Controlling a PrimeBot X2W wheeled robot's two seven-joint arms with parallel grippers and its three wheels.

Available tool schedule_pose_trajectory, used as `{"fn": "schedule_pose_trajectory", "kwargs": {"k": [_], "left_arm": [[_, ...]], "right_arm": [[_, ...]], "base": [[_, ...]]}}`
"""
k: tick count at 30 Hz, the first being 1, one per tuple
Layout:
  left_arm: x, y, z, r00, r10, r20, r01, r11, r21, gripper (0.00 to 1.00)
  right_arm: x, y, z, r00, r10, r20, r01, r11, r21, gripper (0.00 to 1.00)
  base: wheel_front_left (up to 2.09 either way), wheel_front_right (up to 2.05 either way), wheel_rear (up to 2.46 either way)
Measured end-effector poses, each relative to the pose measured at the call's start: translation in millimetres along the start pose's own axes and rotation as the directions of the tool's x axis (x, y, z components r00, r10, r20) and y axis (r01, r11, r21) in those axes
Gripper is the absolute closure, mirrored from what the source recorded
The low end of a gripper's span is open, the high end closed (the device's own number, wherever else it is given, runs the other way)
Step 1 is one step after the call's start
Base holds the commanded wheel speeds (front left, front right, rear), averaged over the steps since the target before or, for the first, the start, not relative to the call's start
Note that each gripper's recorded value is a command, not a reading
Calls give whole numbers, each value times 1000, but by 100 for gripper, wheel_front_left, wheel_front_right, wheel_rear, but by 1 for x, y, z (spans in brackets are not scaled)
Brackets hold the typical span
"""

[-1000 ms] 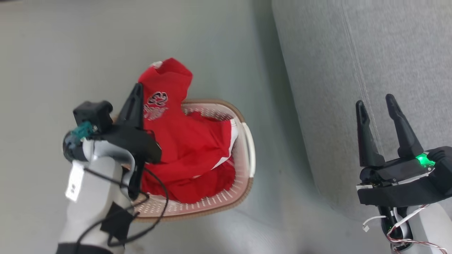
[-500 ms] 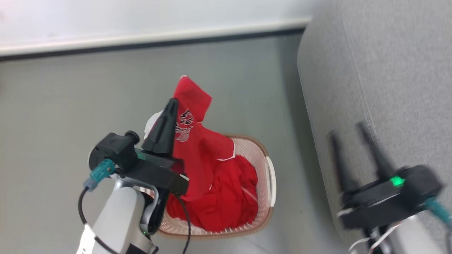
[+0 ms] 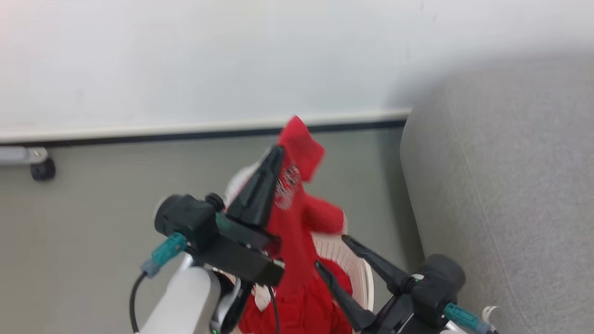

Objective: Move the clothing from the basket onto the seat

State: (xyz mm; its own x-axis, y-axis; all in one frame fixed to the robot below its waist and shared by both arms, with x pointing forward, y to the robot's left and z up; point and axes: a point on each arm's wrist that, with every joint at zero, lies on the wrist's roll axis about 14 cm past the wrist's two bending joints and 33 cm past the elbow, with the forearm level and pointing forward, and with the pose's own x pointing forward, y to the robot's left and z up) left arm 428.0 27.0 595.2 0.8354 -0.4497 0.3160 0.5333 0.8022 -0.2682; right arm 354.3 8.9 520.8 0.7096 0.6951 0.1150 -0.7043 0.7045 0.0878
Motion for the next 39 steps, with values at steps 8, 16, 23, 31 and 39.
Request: {"fn": "schedule_pose_trajectory", "kwargs": {"k": [8, 16, 23, 31, 39], "left_arm": [[-22, -55, 28, 993, -111, 27, 111, 994, 1, 100], [-43, -108, 31, 972, -236, 0, 236, 971, -39, 100], [-52, -132, 35, 958, -287, -13, 284, 955, -85, 93], [-57, -106, 6, 972, -203, -119, 194, 978, -83, 0], [-77, -124, -50, 928, -256, -270, 218, 963, -161, 0]], "right_arm": [[-9, 20, 29, 997, 49, 57, -45, 996, -72, 0], [-17, 26, 39, 996, 45, 81, -37, 995, -97, 53], [-28, 26, 36, 996, 9, 85, -7, 1000, -23, 100], [-50, -2, 40, 992, -89, 91, 90, 996, -9, 100], [-105, -55, 53, 941, -318, 116, 325, 945, -43, 100]], "base": [[0, 0, 0], [0, 0, 0], [0, 0, 0], [0, 0, 0], [0, 0, 0]]}}
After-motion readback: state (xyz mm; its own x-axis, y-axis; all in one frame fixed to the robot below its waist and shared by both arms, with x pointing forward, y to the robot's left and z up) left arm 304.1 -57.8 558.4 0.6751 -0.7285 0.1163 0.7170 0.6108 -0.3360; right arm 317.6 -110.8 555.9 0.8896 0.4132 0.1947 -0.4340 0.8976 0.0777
